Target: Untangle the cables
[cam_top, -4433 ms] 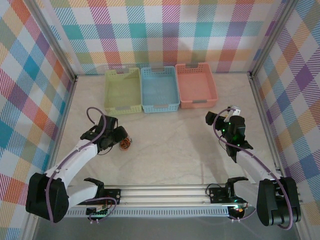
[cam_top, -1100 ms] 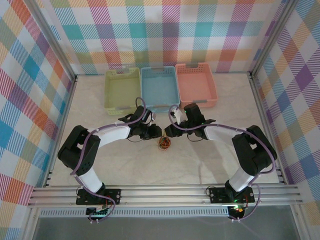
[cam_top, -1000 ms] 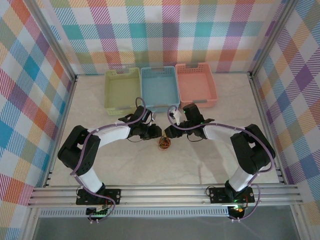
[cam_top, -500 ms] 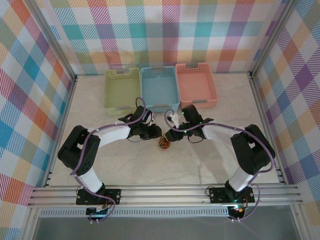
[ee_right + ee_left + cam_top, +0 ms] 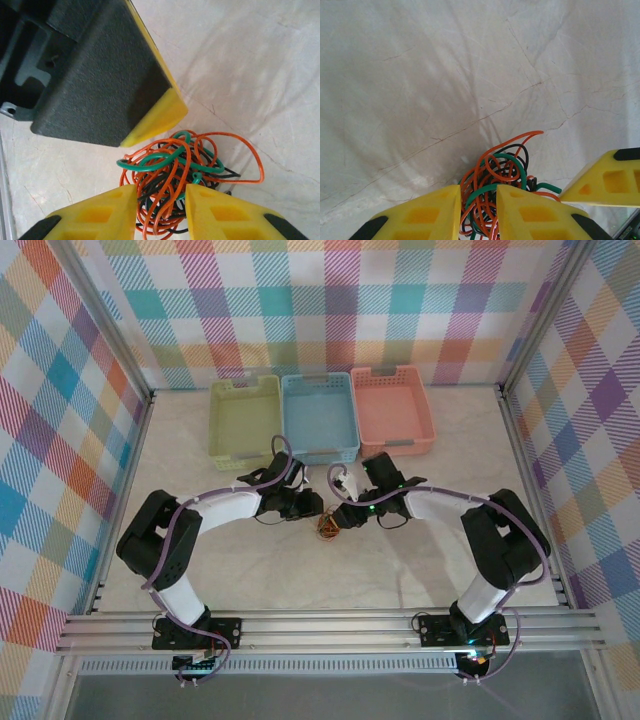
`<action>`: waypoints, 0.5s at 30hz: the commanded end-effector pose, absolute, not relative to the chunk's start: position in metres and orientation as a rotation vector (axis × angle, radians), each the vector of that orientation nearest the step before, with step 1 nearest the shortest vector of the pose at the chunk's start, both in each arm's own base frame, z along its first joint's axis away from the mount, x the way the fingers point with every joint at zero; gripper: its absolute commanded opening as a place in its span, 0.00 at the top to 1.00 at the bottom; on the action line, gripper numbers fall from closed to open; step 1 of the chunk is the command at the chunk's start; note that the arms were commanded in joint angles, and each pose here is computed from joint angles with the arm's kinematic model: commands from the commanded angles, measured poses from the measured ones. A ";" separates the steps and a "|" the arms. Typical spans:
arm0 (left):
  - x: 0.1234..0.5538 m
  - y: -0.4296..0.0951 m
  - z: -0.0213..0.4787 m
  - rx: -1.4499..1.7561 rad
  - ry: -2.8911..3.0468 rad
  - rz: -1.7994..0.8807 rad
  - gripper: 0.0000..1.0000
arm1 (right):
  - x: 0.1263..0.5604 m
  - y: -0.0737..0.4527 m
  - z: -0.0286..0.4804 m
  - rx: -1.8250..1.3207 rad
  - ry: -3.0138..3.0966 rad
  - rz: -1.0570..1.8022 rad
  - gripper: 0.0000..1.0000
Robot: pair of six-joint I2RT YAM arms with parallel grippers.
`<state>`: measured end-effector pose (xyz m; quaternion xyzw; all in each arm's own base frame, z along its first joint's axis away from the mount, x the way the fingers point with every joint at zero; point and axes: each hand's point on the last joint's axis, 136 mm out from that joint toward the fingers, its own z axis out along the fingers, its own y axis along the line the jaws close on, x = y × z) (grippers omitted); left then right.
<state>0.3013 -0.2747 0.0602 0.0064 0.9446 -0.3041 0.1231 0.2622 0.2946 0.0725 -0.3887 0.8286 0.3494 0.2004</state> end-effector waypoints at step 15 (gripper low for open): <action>0.299 -0.281 0.070 0.050 2.717 -0.972 0.72 | 0.269 0.294 0.112 -1.063 2.107 0.924 1.00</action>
